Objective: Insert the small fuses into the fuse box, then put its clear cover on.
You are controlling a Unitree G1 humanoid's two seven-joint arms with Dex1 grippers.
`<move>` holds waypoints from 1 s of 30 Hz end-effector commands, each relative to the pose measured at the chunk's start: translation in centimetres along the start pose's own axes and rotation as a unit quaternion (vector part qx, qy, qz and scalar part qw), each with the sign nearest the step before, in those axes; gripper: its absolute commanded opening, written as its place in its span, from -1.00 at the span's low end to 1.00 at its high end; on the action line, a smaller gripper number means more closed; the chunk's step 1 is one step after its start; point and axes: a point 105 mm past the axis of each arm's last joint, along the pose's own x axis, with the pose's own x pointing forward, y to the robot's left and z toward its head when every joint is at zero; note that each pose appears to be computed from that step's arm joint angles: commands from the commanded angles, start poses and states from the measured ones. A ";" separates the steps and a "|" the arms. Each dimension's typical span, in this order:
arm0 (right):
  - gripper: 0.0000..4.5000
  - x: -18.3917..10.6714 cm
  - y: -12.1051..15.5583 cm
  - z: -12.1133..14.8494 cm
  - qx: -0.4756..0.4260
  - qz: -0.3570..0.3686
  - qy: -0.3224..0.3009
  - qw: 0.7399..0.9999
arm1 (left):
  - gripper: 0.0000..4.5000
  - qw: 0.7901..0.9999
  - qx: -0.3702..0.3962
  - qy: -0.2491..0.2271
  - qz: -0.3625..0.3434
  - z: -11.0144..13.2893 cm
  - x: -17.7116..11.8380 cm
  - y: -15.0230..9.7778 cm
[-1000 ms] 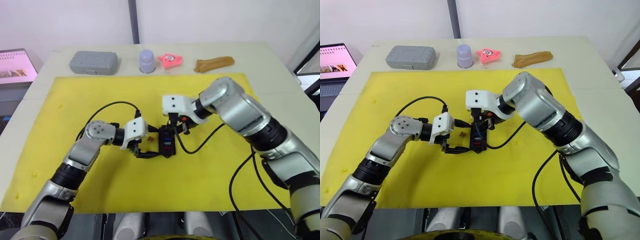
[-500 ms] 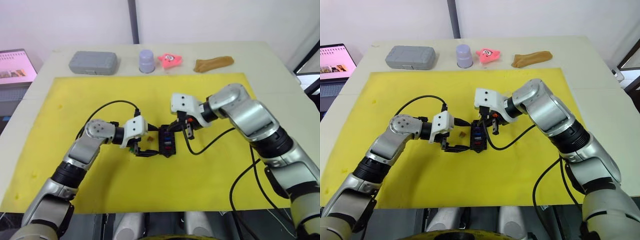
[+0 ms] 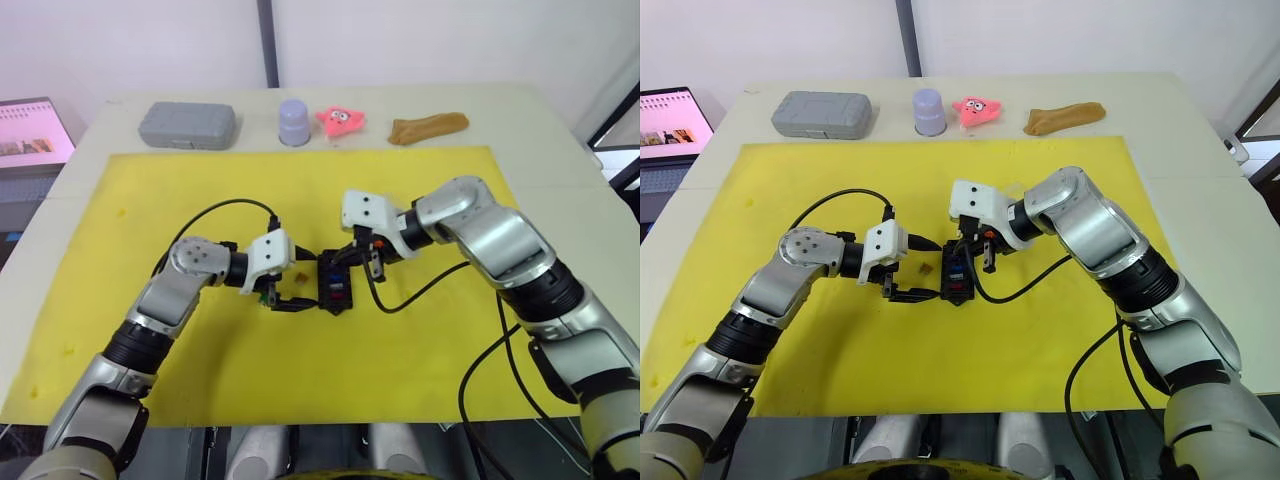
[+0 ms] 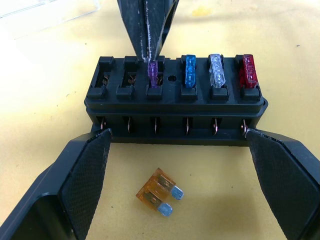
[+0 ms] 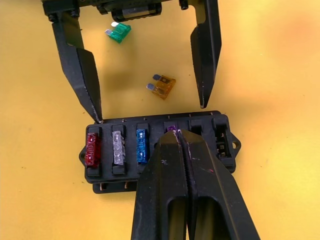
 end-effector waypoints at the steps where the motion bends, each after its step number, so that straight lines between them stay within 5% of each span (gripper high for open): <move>1: -0.99 -0.3 0.0 0.4 -0.016 -0.004 -0.005 1.000 | 1.00 1.000 0.022 -0.009 0.012 1.1 -0.5 0.8; 30: -0.99 1.7 0.5 -4.3 0.002 0.015 0.066 0.998 | 1.00 1.000 0.023 -0.009 0.010 1.2 -0.5 0.6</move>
